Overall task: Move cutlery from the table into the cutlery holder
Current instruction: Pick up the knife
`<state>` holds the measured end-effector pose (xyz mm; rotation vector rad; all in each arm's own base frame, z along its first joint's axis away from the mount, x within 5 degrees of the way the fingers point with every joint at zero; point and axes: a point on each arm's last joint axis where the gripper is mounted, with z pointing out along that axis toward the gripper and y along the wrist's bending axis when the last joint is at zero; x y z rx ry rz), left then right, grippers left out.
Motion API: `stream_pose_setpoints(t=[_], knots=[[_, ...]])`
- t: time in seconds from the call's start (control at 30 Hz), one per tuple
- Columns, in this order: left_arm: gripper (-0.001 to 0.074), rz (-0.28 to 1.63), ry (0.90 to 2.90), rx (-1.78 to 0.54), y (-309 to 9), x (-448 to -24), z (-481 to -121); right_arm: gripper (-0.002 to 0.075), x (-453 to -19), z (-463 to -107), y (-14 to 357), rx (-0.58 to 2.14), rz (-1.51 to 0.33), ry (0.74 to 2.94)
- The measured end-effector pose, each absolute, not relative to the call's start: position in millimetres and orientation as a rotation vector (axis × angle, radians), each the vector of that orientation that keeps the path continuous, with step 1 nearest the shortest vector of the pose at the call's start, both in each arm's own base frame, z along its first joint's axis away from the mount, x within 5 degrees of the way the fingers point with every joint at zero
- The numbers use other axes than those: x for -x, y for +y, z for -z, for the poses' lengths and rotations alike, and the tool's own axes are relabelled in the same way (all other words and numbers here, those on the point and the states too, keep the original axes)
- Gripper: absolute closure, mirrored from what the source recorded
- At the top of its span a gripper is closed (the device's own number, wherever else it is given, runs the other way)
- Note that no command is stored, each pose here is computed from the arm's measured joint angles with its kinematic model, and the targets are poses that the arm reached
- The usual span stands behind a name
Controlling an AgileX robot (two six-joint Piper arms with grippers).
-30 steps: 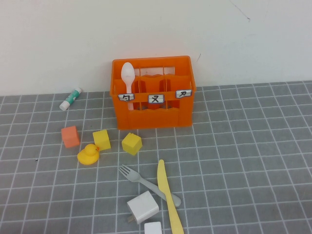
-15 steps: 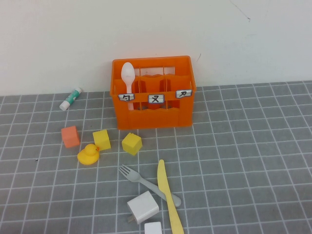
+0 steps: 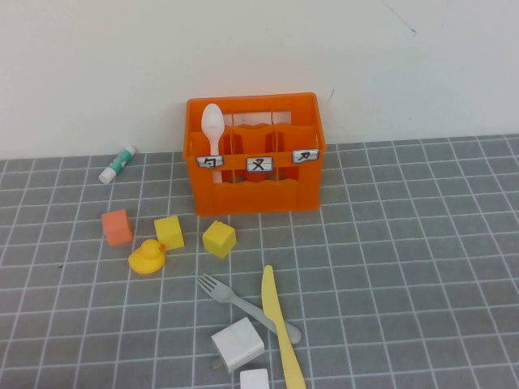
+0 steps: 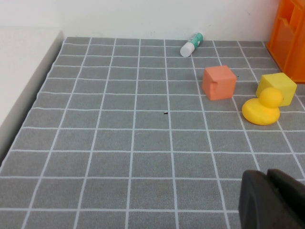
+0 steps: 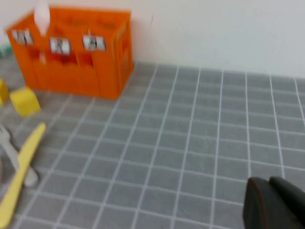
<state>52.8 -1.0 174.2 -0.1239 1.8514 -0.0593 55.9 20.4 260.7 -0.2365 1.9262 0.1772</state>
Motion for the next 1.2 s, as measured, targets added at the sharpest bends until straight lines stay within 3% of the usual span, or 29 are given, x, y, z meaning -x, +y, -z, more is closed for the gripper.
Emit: stream_pose_setpoints(t=[0.37, 0.63, 0.93, 1.2], knots=[[0.0736, 0.061, 1.851, 0.126, -1, -53, -174, 0.0729, -93, -359, 25, 0.568, -0.065, 2.061], [0.0736, 0.061, 1.851, 0.125, -1, -53, -174, 0.0729, -130, -404, 49, 0.763, -0.331, 2.009], [0.0736, 0.061, 1.851, 0.125, -1, -53, -174, 0.0729, -195, -389, 81, 1.011, -0.486, 2.209], [0.0736, 0.061, 1.851, 0.125, -1, -53, -174, 0.0729, -228, -348, 158, 1.307, -0.228, 2.410]])
